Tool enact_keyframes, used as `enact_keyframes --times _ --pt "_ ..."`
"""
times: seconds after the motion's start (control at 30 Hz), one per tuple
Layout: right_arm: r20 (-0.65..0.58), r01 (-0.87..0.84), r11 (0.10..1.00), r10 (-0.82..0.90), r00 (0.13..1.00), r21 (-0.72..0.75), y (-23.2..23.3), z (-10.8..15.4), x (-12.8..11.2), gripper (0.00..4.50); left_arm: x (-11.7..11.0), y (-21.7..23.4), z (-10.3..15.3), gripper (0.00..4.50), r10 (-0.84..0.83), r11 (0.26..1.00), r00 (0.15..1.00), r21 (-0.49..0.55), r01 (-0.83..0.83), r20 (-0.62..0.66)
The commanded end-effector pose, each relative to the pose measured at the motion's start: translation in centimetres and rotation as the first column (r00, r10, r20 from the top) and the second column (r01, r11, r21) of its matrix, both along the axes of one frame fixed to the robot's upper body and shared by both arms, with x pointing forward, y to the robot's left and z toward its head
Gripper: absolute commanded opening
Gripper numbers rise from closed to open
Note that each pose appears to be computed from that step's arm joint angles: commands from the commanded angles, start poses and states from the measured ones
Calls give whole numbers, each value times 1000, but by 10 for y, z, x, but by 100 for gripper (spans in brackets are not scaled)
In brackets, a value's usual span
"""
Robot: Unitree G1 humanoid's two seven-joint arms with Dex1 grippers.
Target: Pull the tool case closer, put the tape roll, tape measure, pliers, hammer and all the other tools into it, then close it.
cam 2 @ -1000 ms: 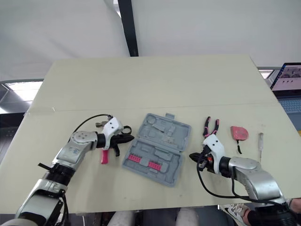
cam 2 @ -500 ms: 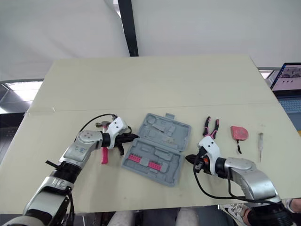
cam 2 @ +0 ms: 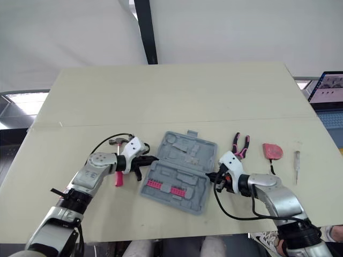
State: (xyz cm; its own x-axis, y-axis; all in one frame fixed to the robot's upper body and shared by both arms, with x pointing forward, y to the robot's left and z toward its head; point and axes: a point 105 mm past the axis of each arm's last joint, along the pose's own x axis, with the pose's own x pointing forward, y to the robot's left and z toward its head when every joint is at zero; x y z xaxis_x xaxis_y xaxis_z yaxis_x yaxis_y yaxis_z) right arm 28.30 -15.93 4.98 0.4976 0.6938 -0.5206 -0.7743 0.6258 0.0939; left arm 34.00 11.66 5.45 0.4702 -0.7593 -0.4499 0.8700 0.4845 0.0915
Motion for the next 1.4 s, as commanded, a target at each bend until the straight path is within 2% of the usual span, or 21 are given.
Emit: enact_keyframes --times 0.03,0.43,1.4 --pt "12 -82 997 81 997 6 8 6 -6 9 -7 -10 8 0 -33 999 999 -18 33 21" --pt "-31 -197 980 196 980 -30 3 11 -18 9 -41 -22 7 0 -45 998 999 -36 44 -31" --pt "-130 -323 946 316 940 -33 6 8 -42 9 -100 -28 -4 0 -64 998 982 -36 59 -179"
